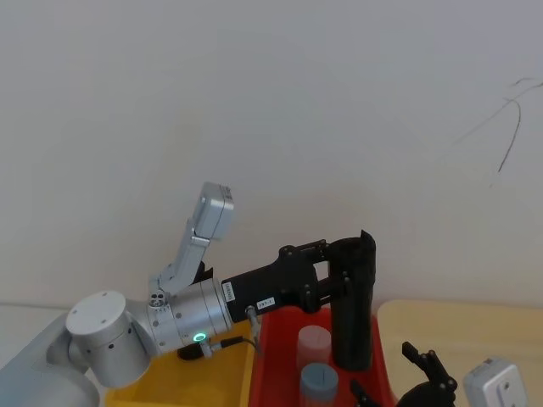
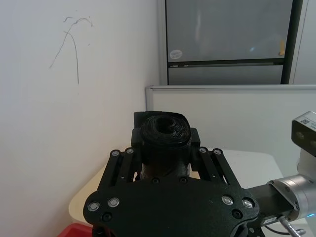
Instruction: Pick up the garbage bag with the one hand and transfer it to the other hand.
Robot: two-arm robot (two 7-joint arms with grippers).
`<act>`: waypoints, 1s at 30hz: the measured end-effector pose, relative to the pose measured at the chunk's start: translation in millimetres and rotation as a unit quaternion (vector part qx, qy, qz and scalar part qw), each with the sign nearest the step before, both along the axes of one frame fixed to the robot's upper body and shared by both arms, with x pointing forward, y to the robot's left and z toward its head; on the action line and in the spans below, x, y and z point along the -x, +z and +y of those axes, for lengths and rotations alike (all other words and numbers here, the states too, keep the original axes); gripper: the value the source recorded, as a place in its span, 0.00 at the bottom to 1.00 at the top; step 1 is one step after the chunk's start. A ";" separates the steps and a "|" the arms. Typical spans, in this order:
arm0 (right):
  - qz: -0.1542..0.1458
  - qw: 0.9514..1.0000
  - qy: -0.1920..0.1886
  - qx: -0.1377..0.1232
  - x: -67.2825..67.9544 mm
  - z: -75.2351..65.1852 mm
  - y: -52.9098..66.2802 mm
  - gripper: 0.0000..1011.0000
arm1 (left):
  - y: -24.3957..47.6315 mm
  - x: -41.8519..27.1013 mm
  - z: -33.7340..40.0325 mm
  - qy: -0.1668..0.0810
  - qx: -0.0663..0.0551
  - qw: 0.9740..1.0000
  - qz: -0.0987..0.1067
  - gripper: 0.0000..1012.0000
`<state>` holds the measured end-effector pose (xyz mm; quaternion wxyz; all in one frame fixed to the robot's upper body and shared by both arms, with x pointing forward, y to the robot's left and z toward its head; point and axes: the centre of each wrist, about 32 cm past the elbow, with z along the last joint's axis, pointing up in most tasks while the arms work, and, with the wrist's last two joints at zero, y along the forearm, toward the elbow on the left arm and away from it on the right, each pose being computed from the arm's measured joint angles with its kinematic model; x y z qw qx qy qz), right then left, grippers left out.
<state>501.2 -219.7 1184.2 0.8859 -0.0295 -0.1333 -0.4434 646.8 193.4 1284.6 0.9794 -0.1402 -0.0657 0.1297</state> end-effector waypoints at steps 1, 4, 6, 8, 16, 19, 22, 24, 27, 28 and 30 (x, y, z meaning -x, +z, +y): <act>-0.001 1.000 0.001 0.001 -0.6 -0.2 0.2 0.99 | 0.3 0.2 -0.3 -0.001 0.000 1.000 0.001 0.50; -0.002 1.000 0.001 0.002 -1.6 -0.6 0.7 0.99 | 0.9 0.5 -0.5 -0.001 -0.001 1.000 0.002 0.50; -0.002 1.000 0.002 0.002 -2.3 -0.7 1.3 0.99 | 1.3 0.6 -0.6 -0.002 -0.001 1.000 0.003 0.50; -0.002 1.000 0.002 0.002 -3.0 -0.2 1.5 0.99 | 1.8 0.9 -0.5 -0.003 -0.002 1.000 0.003 0.50; 0.010 1.000 -0.002 -0.004 -7.0 6.5 2.2 0.99 | 4.0 1.6 0.5 -0.003 -0.006 1.000 0.003 0.50; 0.019 1.000 -0.003 -0.004 -9.5 11.3 3.4 0.99 | 5.3 1.3 2.0 -0.003 -0.008 1.000 0.002 0.50; 0.031 0.999 -0.004 -0.003 -12.6 16.7 5.7 0.99 | 7.2 0.5 3.2 -0.006 -0.009 1.000 -0.002 0.50; 0.040 0.999 -0.004 -0.002 -14.9 20.4 7.8 0.99 | 7.7 0.0 3.9 -0.007 -0.010 1.000 -0.003 0.50; 0.048 0.999 -0.003 -0.003 -17.5 24.6 10.3 0.99 | 9.2 -1.4 6.0 -0.011 -0.012 1.000 -0.007 0.50; 0.054 0.999 -0.003 -0.004 -19.3 27.0 12.1 0.99 | 9.4 -1.6 6.2 -0.012 -0.013 1.000 -0.007 0.50; 0.059 0.998 -0.003 -0.005 -21.1 29.2 14.1 0.99 | 9.8 -2.0 6.7 -0.013 -0.013 1.000 -0.008 0.50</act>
